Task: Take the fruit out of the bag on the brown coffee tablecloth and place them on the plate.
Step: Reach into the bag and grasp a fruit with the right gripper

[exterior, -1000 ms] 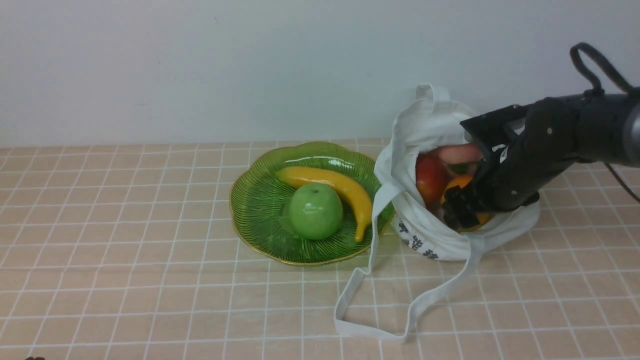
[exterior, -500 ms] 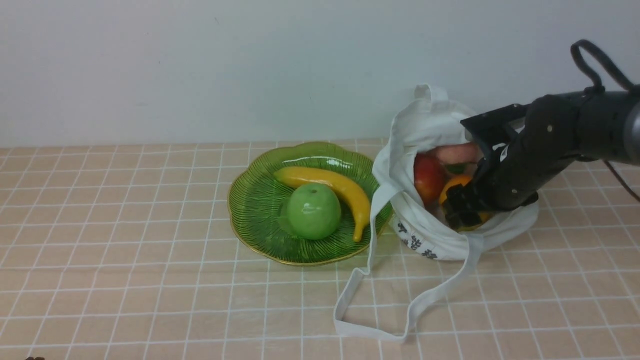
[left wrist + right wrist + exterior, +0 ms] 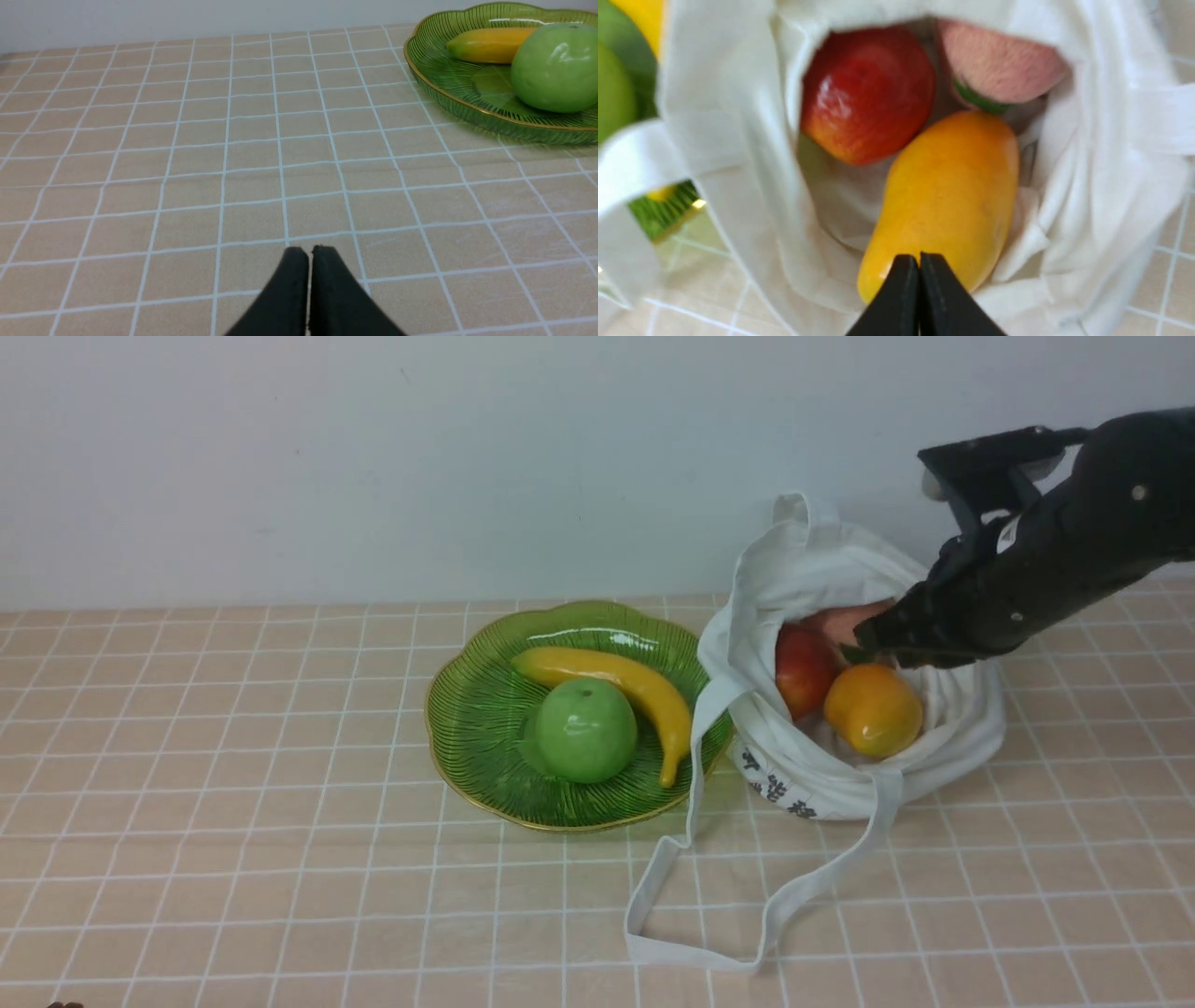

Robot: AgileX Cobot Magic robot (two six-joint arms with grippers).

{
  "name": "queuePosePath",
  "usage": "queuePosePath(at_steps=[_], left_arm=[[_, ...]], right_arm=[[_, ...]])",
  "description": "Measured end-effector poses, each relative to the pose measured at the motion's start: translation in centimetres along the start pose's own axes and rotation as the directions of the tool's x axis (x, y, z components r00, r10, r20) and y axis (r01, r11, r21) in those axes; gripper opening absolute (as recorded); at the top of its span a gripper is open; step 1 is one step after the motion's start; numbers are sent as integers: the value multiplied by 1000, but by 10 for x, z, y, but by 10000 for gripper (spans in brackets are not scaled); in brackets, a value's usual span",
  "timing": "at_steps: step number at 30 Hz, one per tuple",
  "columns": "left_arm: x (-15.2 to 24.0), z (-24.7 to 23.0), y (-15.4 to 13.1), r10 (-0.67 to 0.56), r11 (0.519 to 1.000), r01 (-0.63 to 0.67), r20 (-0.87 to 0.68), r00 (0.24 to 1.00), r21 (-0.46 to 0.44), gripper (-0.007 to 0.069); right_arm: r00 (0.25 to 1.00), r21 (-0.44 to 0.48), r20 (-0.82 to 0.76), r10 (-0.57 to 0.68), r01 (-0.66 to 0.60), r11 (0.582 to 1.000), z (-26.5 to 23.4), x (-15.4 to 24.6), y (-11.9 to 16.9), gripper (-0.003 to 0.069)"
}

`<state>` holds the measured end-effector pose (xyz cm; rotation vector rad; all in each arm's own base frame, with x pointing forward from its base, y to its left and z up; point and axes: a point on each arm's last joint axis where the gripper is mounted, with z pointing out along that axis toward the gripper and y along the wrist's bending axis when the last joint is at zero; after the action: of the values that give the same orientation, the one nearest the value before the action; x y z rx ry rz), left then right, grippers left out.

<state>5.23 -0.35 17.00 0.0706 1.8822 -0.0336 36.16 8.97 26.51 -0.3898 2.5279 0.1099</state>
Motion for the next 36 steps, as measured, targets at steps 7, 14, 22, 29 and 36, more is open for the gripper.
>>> queuePosePath(at_steps=[7,14,22,29,36], left_arm=[[0,0,0,0,1000,0,0,1000,0,-8],[0,0,0,0,1000,0,0,1000,0,-8],[0,0,0,0,1000,0,0,1000,0,-8],[0,0,0,0,1000,0,0,1000,0,-8],[0,0,0,0,1000,0,0,1000,0,-8]], right_arm=[[988,-9,-12,154,-155,988,4,1,1,6],[975,0,-40,218,-218,976,39,5,0,261],[968,27,-26,249,-248,968,66,8,-4,666],[957,49,-62,283,-280,959,89,16,-5,690],[959,61,-78,271,-267,962,99,20,-6,640]])
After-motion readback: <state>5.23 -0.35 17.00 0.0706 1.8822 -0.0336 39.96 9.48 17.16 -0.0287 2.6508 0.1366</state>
